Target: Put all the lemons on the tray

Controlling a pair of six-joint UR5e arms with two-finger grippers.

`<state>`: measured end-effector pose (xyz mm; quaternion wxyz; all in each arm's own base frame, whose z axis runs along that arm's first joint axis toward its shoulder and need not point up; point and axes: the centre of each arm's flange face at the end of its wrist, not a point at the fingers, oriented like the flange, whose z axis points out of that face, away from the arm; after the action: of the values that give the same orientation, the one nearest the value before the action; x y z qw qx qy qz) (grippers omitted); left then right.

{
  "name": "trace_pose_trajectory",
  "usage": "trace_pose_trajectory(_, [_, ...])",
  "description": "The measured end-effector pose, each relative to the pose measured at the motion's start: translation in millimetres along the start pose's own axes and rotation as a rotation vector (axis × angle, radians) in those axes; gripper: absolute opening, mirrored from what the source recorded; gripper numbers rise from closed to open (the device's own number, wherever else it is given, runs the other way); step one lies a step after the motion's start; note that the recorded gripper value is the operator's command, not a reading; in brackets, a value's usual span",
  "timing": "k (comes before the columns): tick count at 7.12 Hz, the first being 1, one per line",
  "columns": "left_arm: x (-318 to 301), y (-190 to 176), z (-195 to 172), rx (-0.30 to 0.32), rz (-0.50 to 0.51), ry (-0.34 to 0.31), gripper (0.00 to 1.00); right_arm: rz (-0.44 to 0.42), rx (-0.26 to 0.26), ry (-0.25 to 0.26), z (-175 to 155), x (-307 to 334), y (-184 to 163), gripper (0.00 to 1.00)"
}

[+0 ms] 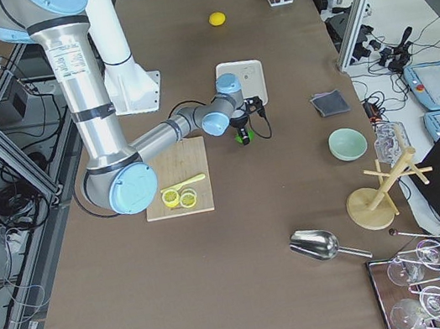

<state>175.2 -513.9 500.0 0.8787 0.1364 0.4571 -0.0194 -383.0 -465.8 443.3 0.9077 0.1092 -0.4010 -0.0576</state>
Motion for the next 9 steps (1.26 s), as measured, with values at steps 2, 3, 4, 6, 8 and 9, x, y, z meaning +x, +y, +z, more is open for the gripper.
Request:
trace_pose_trajectory(2, [15.0, 8.6, 10.9, -0.006, -0.029, 0.02, 0.98, 0.019, 0.003, -0.077, -37.4, -6.4, -16.3, 0.0])
trace_pose_trajectory(3, [28.0, 18.2, 22.1, -0.006, -0.042, 0.029, 0.98, 0.029, 0.007, -0.109, -55.7, -6.1, -25.0, 0.0])
trace_pose_trajectory(4, [40.1, 29.6, 36.0, -0.004, -0.031, 0.023, 0.98, 0.04, 0.009, -0.126, -70.4, -7.7, -35.5, 0.0])
trace_pose_trajectory(6, [50.7, 55.2, 58.4, -0.004, 0.004, -0.006, 0.98, 0.055, 0.009, -0.131, -89.0, -16.0, -48.5, 0.0])
trace_pose_trajectory(8, [37.4, 77.9, 60.1, -0.01, 0.015, -0.035, 0.98, 0.057, 0.015, -0.135, -96.2, -20.2, -53.1, 0.0])
trace_pose_trajectory(9, [33.8, 87.4, 60.1, -0.016, 0.019, -0.034, 0.98, 0.056, 0.019, -0.139, -98.7, -23.3, -54.8, 0.0])
